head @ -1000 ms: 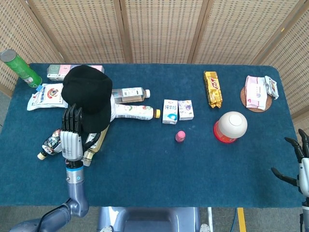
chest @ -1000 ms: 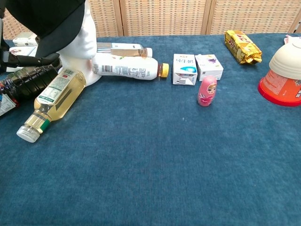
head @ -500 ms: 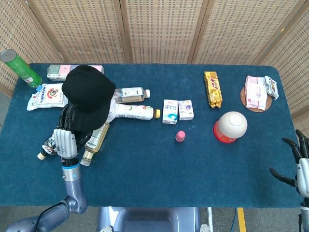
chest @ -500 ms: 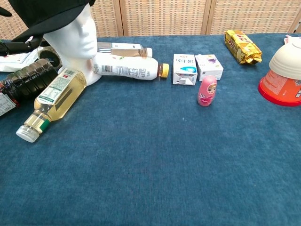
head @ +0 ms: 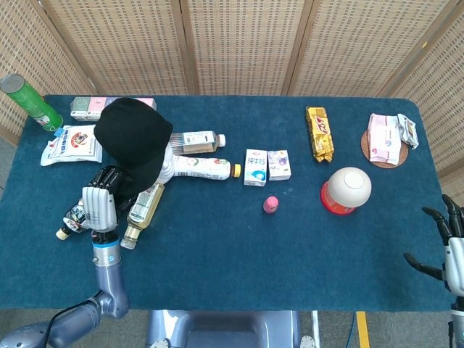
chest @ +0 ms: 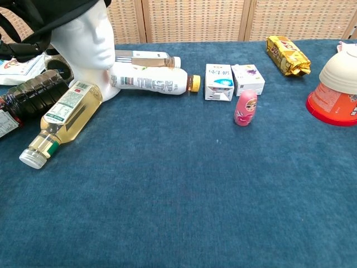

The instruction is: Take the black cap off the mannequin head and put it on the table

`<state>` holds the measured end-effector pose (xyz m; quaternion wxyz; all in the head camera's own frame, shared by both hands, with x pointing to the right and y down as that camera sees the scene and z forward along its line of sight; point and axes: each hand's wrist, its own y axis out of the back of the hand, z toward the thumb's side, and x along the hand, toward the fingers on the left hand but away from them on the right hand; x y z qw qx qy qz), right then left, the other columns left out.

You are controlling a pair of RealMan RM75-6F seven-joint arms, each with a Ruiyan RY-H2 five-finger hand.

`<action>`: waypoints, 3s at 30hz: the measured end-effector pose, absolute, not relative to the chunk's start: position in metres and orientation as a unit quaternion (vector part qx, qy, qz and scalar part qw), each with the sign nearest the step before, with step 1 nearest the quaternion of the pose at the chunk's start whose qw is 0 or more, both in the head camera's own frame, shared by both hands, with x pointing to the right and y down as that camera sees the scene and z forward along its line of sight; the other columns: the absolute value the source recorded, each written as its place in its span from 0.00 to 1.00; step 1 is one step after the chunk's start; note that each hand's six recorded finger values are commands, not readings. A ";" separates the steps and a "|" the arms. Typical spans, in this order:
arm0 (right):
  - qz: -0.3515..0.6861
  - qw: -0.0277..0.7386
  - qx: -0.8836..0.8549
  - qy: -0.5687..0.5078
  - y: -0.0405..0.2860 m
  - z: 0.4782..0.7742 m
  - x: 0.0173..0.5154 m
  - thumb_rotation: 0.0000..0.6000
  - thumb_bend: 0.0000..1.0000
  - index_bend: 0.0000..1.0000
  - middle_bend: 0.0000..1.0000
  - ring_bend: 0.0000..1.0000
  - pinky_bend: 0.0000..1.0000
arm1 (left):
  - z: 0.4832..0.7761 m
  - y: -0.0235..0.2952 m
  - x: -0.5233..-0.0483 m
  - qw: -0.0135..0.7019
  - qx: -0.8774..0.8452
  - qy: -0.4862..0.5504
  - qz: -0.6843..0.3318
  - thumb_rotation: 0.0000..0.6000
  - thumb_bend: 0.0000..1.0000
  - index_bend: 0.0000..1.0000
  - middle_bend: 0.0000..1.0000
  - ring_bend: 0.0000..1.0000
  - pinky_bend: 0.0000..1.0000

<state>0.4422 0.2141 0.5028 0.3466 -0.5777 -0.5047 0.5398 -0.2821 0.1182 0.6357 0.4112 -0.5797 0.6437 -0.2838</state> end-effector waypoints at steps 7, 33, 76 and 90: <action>0.540 0.347 -0.579 -0.502 0.214 0.504 0.441 1.00 0.00 0.19 0.00 0.00 0.00 | 0.630 0.115 -0.284 0.413 -0.577 0.647 -0.278 1.00 0.37 0.66 0.65 0.47 0.64; 0.539 0.345 -0.581 -0.503 0.216 0.502 0.441 1.00 0.00 0.19 0.00 0.00 0.00 | 0.539 0.054 -0.351 0.460 -0.479 0.705 -0.248 1.00 0.46 0.71 0.69 0.52 0.68; 0.542 0.348 -0.582 -0.496 0.218 0.504 0.437 1.00 0.00 0.19 0.00 0.00 0.00 | 0.501 0.149 -0.219 0.735 -0.607 0.301 0.006 1.00 0.45 0.72 0.70 0.52 0.68; 0.545 0.338 -0.580 -0.502 0.215 0.504 0.443 1.00 0.00 0.19 0.00 0.00 0.00 | 0.568 0.154 -0.141 0.707 -0.649 0.279 -0.040 1.00 0.37 0.73 0.70 0.52 0.68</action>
